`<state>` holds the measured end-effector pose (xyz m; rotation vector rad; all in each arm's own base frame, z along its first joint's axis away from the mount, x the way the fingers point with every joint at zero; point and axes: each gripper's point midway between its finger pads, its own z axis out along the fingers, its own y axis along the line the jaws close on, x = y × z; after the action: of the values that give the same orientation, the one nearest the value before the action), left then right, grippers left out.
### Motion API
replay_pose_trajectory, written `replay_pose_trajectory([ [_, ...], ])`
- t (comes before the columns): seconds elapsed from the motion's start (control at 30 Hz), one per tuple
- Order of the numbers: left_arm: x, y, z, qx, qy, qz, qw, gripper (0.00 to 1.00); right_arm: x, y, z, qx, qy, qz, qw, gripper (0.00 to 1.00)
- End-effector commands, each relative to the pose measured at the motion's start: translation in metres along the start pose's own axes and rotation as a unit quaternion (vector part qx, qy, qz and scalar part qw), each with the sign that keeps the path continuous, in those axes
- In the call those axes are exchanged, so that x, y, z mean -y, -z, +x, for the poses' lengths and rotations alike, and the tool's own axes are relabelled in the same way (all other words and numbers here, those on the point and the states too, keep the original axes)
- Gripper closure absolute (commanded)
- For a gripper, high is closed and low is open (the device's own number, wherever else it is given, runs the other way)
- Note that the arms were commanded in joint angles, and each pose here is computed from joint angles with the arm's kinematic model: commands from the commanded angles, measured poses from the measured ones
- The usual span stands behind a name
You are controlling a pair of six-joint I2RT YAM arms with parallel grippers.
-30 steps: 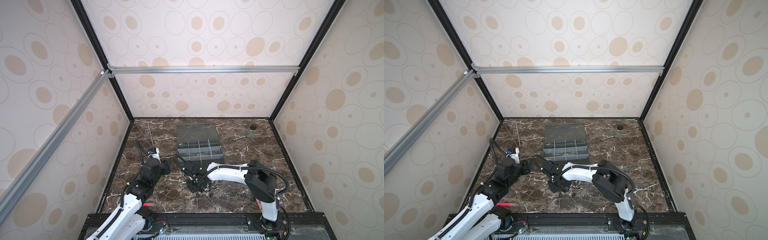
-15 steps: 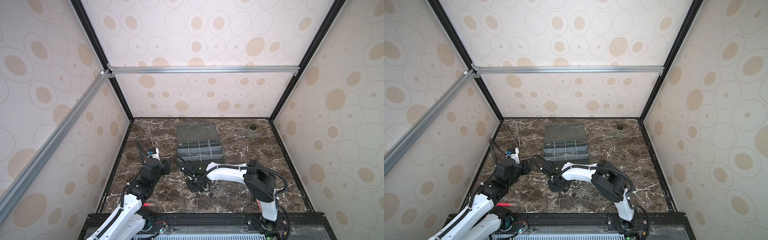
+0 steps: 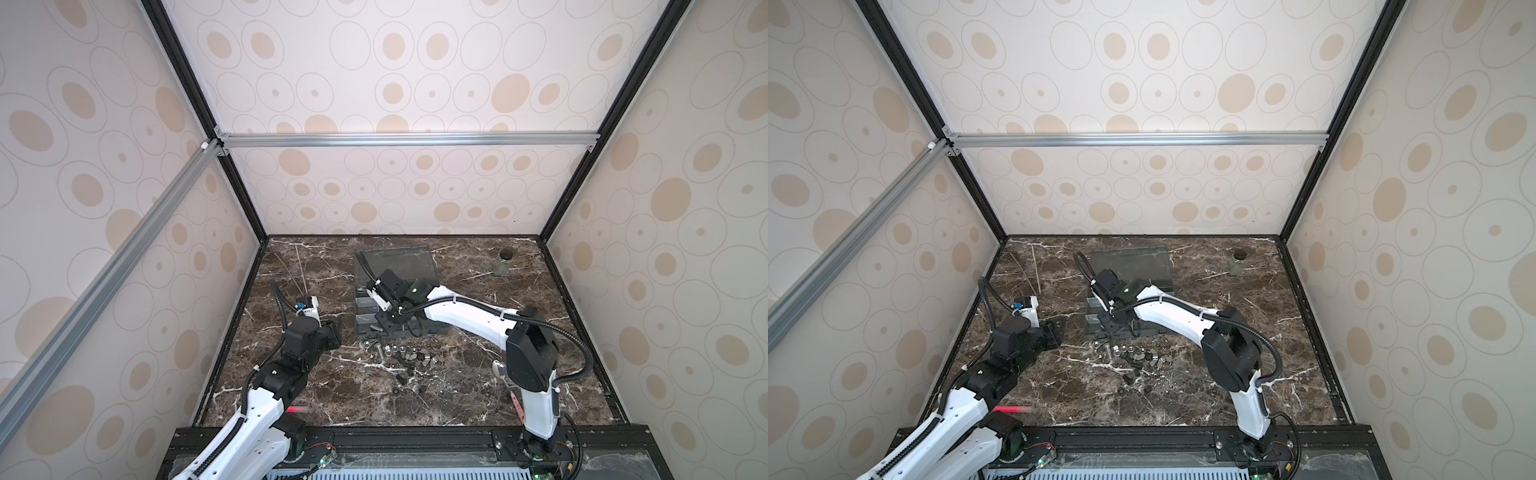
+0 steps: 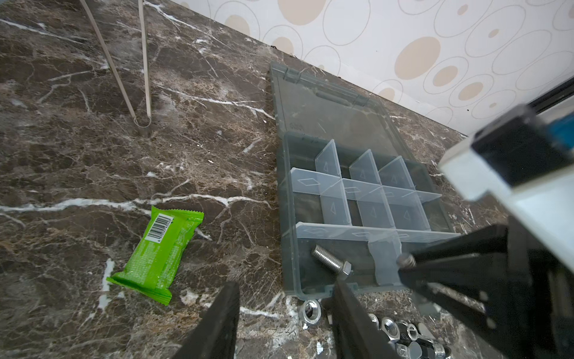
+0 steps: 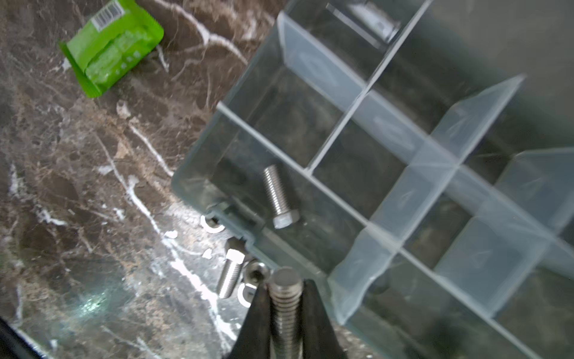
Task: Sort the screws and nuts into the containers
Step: 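Grasp a steel bolt with the right gripper and lift it over the organizer, then release the bolt into the nearest compartment with the right gripper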
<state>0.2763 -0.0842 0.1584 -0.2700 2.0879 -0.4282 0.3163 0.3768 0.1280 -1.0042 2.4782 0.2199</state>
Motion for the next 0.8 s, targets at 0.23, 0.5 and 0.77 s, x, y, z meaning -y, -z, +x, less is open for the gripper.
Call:
replay_pose_trajectory([
  [0.23,0.009,-0.001,0.001,0.003,0.022,0.036,0.999,0.52,0.01,-0.013,-0.017,0.015,0.155,0.059,0.986,0.86],
  [0.5,0.015,-0.005,0.007,-0.012,0.017,0.049,0.999,0.52,0.011,-0.03,-0.003,0.001,0.147,0.063,0.987,0.83],
  [0.77,0.021,-0.012,0.009,-0.032,0.013,0.055,0.998,0.52,0.01,-0.039,0.003,-0.006,0.145,0.059,0.988,0.76],
])
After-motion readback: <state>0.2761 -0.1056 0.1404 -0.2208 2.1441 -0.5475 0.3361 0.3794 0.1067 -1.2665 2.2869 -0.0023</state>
